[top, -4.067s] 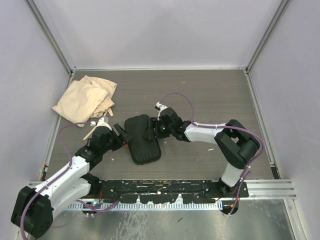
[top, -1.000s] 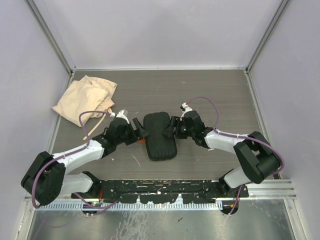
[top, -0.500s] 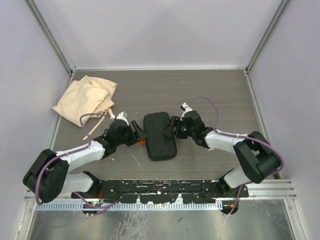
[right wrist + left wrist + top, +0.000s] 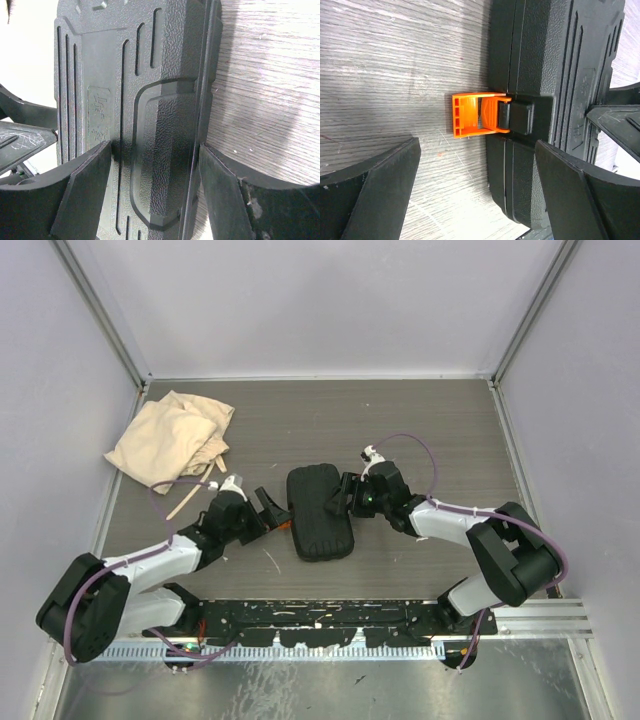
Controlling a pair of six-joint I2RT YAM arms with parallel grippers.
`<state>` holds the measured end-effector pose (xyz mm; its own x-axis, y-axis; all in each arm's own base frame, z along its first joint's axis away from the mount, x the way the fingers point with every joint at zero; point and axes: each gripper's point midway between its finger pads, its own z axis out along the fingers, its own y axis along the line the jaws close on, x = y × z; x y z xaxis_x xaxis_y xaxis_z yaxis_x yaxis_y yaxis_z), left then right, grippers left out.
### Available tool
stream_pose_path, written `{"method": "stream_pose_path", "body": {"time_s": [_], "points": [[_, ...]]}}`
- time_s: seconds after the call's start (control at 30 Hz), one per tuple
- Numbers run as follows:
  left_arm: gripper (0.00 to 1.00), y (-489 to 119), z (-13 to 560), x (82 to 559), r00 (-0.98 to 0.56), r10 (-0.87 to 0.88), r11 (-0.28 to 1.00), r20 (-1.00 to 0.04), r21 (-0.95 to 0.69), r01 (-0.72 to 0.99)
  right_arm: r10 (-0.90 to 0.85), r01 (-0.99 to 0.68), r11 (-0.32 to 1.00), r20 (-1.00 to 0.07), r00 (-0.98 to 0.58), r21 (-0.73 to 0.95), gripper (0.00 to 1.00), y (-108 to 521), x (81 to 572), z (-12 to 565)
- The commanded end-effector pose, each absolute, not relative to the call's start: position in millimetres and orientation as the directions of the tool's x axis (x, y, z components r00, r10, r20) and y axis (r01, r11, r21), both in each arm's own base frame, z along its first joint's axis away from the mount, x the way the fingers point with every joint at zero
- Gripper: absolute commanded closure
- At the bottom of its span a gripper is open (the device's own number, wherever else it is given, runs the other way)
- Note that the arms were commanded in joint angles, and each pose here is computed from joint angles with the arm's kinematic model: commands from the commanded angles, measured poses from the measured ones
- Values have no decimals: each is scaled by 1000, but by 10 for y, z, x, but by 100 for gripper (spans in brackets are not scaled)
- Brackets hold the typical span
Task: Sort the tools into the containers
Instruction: Close the storage box at the center of the board.
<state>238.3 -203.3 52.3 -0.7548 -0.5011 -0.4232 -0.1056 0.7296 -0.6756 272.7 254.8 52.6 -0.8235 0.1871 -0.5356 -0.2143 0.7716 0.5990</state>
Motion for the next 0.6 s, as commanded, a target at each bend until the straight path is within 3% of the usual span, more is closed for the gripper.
{"method": "stream_pose_path", "body": {"time_s": [0.0, 0.57], "points": [[2, -2196, 773, 2499, -725, -533, 643, -437, -766, -11, 38, -132, 895, -367, -929, 426, 27, 2089, 2179, -194], [2, -2313, 517, 2522, -781, -496, 658, -378, -751, -55, 38, -134, 893, -369, -929, 429, 27, 2097, 2183, -175]]}}
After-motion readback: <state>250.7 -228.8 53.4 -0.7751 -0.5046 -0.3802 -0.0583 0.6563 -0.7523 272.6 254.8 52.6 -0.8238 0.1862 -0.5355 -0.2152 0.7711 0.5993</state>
